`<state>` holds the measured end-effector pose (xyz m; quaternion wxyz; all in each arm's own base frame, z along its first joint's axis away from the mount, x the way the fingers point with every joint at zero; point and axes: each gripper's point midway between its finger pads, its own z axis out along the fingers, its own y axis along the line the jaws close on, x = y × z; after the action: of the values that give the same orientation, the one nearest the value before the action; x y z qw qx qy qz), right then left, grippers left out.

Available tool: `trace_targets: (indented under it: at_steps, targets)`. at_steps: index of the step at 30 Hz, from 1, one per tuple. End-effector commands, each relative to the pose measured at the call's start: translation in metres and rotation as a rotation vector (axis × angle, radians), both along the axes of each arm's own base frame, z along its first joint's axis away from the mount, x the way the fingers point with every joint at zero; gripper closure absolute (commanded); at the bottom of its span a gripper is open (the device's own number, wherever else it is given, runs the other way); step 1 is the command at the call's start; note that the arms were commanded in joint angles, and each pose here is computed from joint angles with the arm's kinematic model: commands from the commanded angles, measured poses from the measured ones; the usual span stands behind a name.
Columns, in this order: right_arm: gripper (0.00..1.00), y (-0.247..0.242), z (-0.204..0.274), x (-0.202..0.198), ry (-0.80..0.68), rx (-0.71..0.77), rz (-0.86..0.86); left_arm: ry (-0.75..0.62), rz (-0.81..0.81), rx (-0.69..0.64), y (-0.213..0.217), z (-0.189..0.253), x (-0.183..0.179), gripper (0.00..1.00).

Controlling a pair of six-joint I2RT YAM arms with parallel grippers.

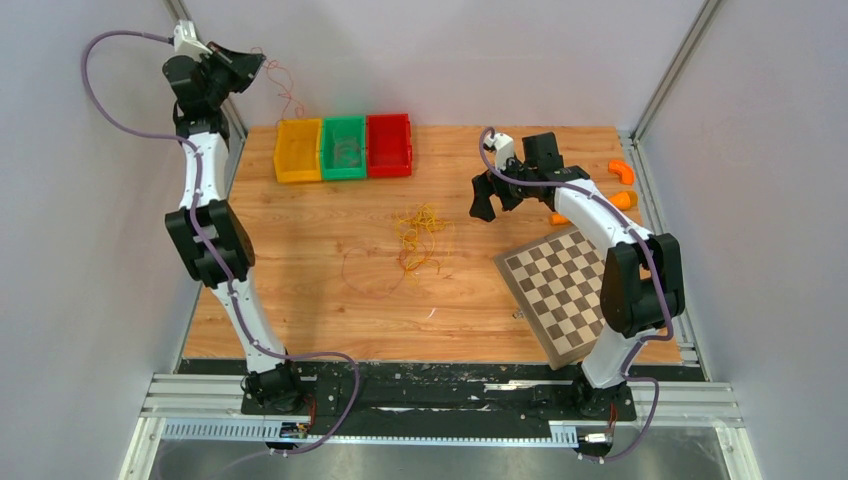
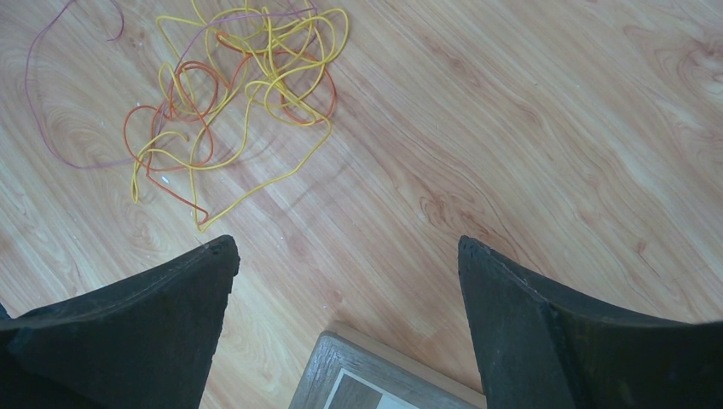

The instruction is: Untangle the cables

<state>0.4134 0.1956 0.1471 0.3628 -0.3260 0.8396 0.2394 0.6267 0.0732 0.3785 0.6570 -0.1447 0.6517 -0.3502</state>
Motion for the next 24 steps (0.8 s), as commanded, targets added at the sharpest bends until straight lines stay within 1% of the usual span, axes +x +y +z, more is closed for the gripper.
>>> trace_targets:
  at_steps: [1,5,9,14,19,24]
  targets:
    - [0.01,0.004,0.015,0.005,-0.057,0.011,0.015,-0.044,-0.046,-0.093,-0.013,0.012,-0.001,1.00]
    - [0.01,0.003,0.015,0.005,-0.056,0.008,0.010,0.010,-0.067,-0.136,-0.022,-0.016,0.005,1.00]
    - [0.01,0.002,0.015,0.006,-0.060,0.005,0.007,0.074,-0.034,-0.125,-0.015,-0.051,0.011,1.00]
    - [0.01,0.002,0.014,0.007,-0.056,0.003,0.006,0.123,0.011,-0.030,0.001,-0.091,0.022,1.00]
    - [0.01,0.003,0.015,0.010,-0.057,0.003,0.005,0.198,0.053,0.068,0.013,-0.128,0.029,1.00]
    - [0.01,0.003,0.013,0.010,-0.054,0.002,0.005,0.294,0.152,0.192,0.035,-0.161,0.027,1.00]
